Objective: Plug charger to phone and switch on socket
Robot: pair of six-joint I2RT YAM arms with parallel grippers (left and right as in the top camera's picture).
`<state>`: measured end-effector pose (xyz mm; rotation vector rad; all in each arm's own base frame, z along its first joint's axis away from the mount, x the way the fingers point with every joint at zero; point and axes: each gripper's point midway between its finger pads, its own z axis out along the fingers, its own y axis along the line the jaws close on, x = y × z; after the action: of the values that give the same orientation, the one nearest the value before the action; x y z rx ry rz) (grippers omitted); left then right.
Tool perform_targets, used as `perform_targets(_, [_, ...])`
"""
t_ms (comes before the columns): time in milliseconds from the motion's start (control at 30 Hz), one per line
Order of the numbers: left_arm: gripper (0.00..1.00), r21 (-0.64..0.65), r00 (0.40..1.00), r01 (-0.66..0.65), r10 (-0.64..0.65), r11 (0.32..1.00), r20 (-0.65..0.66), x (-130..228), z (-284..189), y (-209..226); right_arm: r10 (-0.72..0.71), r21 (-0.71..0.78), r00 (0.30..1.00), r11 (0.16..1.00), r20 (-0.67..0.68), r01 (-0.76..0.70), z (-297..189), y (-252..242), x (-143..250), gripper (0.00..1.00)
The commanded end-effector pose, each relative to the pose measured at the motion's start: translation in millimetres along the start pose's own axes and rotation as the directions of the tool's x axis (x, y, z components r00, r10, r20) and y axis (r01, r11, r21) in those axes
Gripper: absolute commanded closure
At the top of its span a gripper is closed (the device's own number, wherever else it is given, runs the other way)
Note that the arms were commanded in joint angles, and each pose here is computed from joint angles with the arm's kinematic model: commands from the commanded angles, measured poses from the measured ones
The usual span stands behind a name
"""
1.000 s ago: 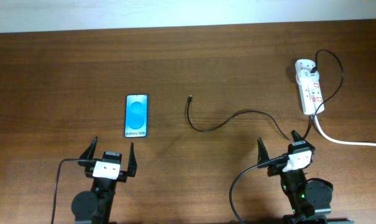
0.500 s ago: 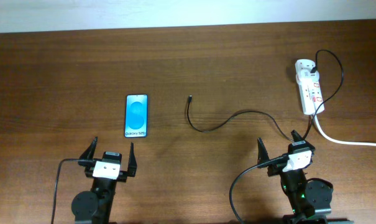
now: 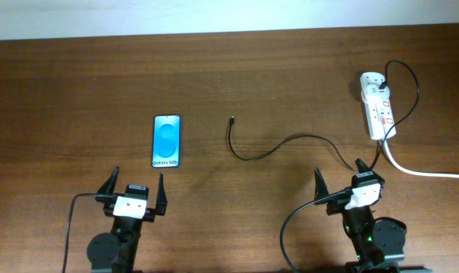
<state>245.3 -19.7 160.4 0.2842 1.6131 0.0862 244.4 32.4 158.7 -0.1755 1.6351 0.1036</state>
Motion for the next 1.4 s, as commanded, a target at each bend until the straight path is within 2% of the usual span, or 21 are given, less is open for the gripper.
perform_targets(0, [0.00, 0.014, 1.000, 0.014, -0.014, 1.000, 0.005, -0.1, -0.4, -2.4, 0.005, -0.018, 1.000, 1.000, -0.003, -0.005, 0.1, 3.5, 2.3, 0.02])
perform_targets(100, [0.01, 0.070, 0.999, 0.010, -0.012, 0.997, 0.035, -6.7, -1.0, -11.7, 0.005, -0.018, 1.000, 1.000, -0.003, -0.005, 0.1, 3.5, 2.3, 0.02])
perform_targets(167, [0.01, 0.028, 1.000, 0.013, -0.013, 1.000, 0.013, -1.9, -0.5, -4.7, 0.005, -0.018, 1.000, 1.000, -0.003, -0.005, 0.1, 3.5, 2.3, 0.02])
perform_targets(233, [0.01, 0.043, 0.999, 0.009, -0.011, 0.999, 0.038, -7.6, -0.7, -6.9, 0.005, -0.018, 1.000, 1.000, -0.003, -0.005, 0.1, 3.5, 2.3, 0.02])
perform_targets(367, [0.01, 0.095, 0.978, -0.032, 0.012, 0.995, 0.207, -49.1, -4.5, -13.5, 0.005, -0.018, 1.000, 1.000, -0.003, -0.005, 0.1, 3.5, 2.3, 0.02])
perform_targets(467, [0.01, 0.095, 0.975, -0.037, 0.015, 0.995, 0.223, -75.2, -4.0, -7.8, 0.005, -0.018, 1.000, 1.000, -0.003, -0.005, 0.1, 3.5, 2.3, 0.02])
perform_targets(600, [0.01, 0.158, 0.969, -0.055, 0.015, 0.986, 0.247, -112.6, 5.8, -9.3, 0.005, -0.018, 1.000, 1.000, -0.003, -0.005, 0.1, 3.5, 2.3, 0.02])
perform_targets(767, [0.01, 0.284, 0.991, -0.024, -0.014, 0.958, 0.132, -132.7, 55.1, -13.4, 0.005, -0.018, 1.000, 1.000, -0.003, -0.005, 0.1, 3.5, 2.3, 0.02])
perform_targets(867, [0.01, 0.471, 0.998, 0.057, -0.061, 0.880, -0.007, -123.6, 105.5, -34.9, 0.005, -0.018, 1.000, 1.000, -0.003, -0.005, 0.1, 3.5, 2.3, 0.02])
perform_targets(900, [0.01, 0.488, 0.996, 0.095, -0.082, 0.867, -0.047, -120.3, 114.4, -36.8, 0.005, -0.018, 1.000, 1.000, -0.003, -0.005, 0.1, 3.5, 2.3, 0.02])
perform_targets(933, [0.01, 0.521, 0.983, 0.173, -0.109, 0.836, -0.150, -110.0, 133.4, -41.3, 0.005, -0.018, 1.000, 1.000, -0.003, -0.005, 0.1, 3.5, 2.3, 0.02])
perform_targets(967, [0.01, 0.532, 0.972, 0.209, -0.115, 0.821, -0.203, -105.7, 142.5, -43.0, 0.005, -0.018, 1.000, 1.000, -0.003, -0.005, 0.1, 3.5, 2.3, 0.02])
perform_targets(1000, [0.01, 0.529, 0.938, 0.288, -0.123, 0.798, -0.326, -94.8, 160.1, -43.9, 0.005, -0.018, 1.000, 1.000, -0.003, -0.005, 0.1, 3.5, 2.3, 0.02])
perform_targets(1033, [0.01, 0.528, 0.915, 0.330, -0.126, 0.783, -0.384, -91.3, 168.7, -44.7, 0.005, -0.018, 1.000, 1.000, -0.003, -0.005, 0.1, 3.5, 2.3, 0.02])
perform_targets(1133, [0.01, 0.568, 0.883, 0.400, -0.136, 0.720, -0.449, -80.3, 174.4, -56.9, 0.005, -0.018, 1.000, 1.000, -0.003, -0.005, 0.1, 3.5, 2.3, 0.02])
perform_targets(1267, [0.01, 0.510, 0.817, 0.466, -0.130, 0.723, -0.562, -56.3, 162.7, -59.1, 0.005, -0.018, 1.000, 1.000, -0.003, -0.005, 0.1, 3.5, 2.3, 0.02])
perform_targets(1367, [0.01, 0.509, 0.818, 0.464, -0.130, 0.725, -0.560, -56.4, 163.2, -58.7, 0.005, -0.018, 1.000, 1.000, -0.003, -0.005, 0.1, 3.5, 2.3, 0.02])
